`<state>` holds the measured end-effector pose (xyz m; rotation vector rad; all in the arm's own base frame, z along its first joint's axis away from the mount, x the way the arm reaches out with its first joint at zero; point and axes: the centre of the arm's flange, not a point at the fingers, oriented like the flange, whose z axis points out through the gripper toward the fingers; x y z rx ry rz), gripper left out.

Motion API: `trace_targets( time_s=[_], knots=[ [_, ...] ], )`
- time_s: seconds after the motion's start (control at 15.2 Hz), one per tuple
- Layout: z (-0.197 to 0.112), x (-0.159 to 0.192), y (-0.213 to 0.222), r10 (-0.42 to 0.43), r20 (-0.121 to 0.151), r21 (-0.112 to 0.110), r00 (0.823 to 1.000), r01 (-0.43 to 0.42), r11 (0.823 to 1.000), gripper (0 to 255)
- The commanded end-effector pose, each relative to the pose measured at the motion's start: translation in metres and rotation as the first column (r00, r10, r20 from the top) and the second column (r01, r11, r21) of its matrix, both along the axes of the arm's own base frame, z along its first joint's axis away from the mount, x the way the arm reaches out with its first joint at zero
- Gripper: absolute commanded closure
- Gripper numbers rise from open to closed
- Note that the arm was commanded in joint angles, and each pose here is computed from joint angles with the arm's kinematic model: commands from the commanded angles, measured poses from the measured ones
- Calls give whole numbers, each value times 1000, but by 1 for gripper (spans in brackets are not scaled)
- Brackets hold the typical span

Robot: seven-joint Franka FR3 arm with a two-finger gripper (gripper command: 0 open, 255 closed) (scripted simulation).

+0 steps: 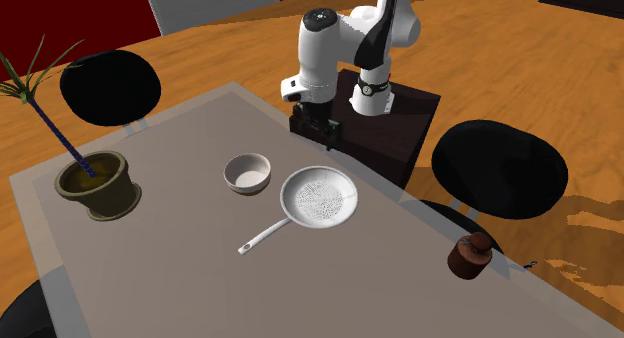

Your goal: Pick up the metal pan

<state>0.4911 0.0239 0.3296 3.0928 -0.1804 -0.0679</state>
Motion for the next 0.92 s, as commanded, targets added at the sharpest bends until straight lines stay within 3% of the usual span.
trace_targets(
  time_s=[0.0, 0.86],
  knots=[
    [-21, 14, 1, -14, 8, -5, 1000, 14, 1000, 0],
    [-147, 125, -3, -103, 52, -41, 993, 105, 994, 0]
  ],
)
